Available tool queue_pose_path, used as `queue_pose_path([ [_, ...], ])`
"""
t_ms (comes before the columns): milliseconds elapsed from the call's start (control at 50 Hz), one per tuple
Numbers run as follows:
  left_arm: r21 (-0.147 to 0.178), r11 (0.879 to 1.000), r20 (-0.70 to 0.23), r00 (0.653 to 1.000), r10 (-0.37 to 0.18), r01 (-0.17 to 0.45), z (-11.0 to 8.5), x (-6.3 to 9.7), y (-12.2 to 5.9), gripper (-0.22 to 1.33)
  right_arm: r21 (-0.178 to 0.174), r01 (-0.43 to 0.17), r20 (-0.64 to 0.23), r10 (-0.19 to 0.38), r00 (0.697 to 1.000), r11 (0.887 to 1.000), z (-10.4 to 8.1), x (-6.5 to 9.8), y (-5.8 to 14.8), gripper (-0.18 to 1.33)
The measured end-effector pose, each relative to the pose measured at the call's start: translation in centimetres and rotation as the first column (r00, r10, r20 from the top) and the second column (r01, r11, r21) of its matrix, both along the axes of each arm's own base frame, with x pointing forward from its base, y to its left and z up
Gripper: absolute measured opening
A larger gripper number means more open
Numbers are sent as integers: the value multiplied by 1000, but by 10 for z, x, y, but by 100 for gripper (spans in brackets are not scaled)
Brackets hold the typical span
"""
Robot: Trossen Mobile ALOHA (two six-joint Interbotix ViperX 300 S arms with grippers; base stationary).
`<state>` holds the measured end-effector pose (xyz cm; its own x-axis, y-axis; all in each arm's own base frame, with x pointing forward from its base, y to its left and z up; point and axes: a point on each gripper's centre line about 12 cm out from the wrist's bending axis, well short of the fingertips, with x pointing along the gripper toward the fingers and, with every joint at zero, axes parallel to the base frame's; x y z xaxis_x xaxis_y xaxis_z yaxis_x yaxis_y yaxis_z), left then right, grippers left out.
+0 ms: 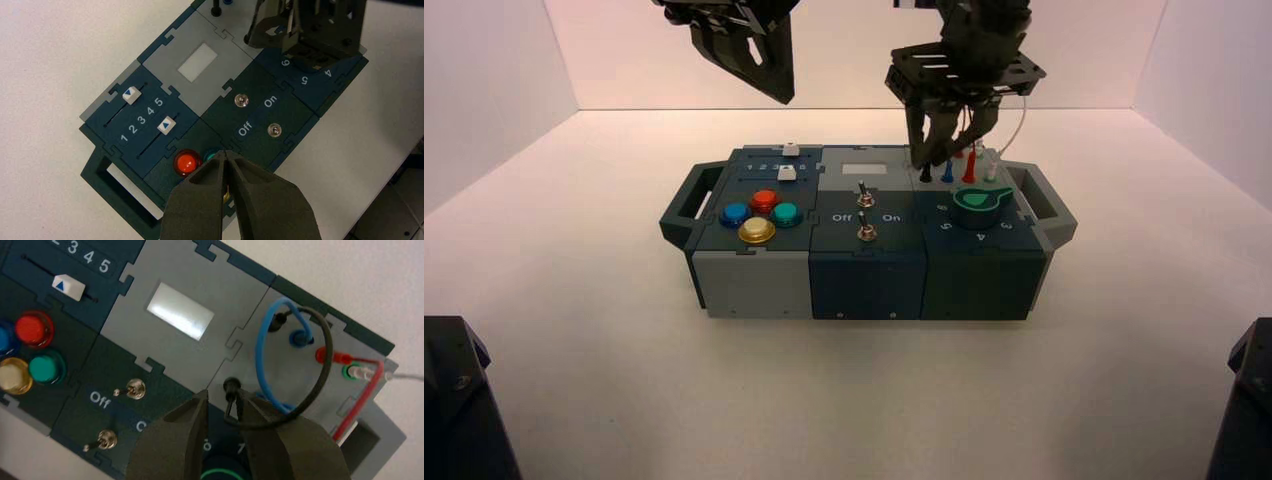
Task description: Pull the black wire.
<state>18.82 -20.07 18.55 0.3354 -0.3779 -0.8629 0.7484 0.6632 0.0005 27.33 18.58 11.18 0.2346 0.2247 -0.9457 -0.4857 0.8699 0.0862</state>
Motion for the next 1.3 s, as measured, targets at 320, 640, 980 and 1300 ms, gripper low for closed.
queue_pose_path([
  [320, -8, 1000, 7, 1000, 0, 0, 3, -1, 1, -16, -17, -12, 0, 12, 1000, 1000, -6, 7, 3, 65],
  [640, -9, 1000, 11, 1000, 1, -1, 4, 0, 1, -16, -21, 6, -1, -6, 1000, 1000, -6, 12, -2, 12],
  [980, -9, 1000, 13, 1000, 1, -1, 4, 0, 1, -16, -22, 6, -1, -6, 1000, 1000, -5, 13, -3, 1],
  [1300, -11, 1000, 16, 1000, -2, 2, 6, 0, 1, -16, 22, 11, 90, -13, 996, 1000, 31, 15, -8, 1],
])
